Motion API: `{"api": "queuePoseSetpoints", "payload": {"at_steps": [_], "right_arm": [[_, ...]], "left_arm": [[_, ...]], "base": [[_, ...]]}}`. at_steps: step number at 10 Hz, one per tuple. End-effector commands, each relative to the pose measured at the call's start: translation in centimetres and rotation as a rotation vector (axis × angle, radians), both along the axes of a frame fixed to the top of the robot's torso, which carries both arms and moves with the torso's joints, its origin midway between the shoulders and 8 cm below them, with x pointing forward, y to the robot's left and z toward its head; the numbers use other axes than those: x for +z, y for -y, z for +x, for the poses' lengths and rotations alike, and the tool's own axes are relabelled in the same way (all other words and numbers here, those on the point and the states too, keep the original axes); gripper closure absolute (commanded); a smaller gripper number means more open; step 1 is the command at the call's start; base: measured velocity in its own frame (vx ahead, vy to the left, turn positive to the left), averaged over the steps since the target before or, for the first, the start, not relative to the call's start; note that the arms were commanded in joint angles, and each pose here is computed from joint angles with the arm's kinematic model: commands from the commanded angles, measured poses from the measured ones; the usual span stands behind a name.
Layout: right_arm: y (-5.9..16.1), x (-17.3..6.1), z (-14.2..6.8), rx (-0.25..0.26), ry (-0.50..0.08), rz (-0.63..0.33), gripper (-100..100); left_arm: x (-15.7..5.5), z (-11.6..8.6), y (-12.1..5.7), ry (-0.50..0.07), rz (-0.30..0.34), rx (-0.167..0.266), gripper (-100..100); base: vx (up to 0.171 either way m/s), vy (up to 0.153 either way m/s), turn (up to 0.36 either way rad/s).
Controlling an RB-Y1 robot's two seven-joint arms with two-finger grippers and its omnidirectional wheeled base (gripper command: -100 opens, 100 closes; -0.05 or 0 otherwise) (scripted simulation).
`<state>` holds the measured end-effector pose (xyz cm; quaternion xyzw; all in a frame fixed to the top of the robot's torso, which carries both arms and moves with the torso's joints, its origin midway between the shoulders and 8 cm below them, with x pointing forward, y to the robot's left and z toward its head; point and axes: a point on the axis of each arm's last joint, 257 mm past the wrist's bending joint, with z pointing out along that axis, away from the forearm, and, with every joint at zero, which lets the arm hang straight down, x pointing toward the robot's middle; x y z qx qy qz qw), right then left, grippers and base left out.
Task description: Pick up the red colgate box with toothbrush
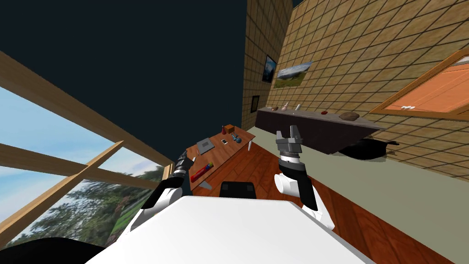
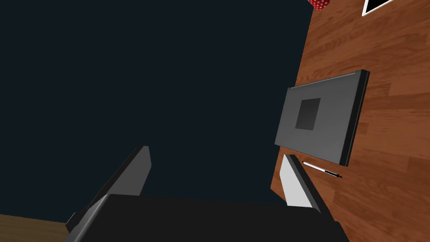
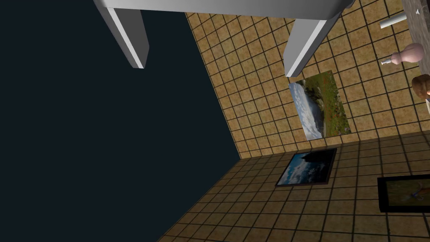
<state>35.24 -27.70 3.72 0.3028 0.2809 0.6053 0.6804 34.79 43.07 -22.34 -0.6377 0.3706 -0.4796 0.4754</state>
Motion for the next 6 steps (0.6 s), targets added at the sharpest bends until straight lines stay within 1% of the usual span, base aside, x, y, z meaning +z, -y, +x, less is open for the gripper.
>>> {"api": "queuePoseSetpoints", "payload": {"at_steps": [1,2,3,4,5,6], "right_arm": [[0.0,0.0,0.0,0.000,0.000,0.000,0],[0.0,0.0,0.0,0.000,0.000,0.000,0],[0.0,0.0,0.0,0.000,0.000,0.000,0],[0.0,0.0,0.0,0.000,0.000,0.000,0],[0.0,0.0,0.0,0.000,0.000,0.000,0],[0.0,0.0,0.0,0.000,0.000,0.000,0]], "left_arm": [[-2.5,-0.7,-1.5,-0.067,-0.046,0.026,-100],[-3.0,-0.8,-1.5,-0.085,-0.051,0.025,-100],[-5.4,-1.8,-2.7,-0.148,-0.091,0.049,-100],[-5.5,-1.8,-2.7,-0.153,-0.092,0.048,-100],[-7.8,-2.9,-4.0,-0.211,-0.130,0.074,-100],[-8.0,-3.0,-4.0,-0.220,-0.132,0.074,-100]], "base": [[0.001,-0.041,-0.220],[-0.001,-0.031,-0.120],[0.000,-0.035,-0.251],[-0.001,-0.021,-0.117],[-0.002,-0.033,-0.241],[-0.001,-0.021,-0.120]]}}
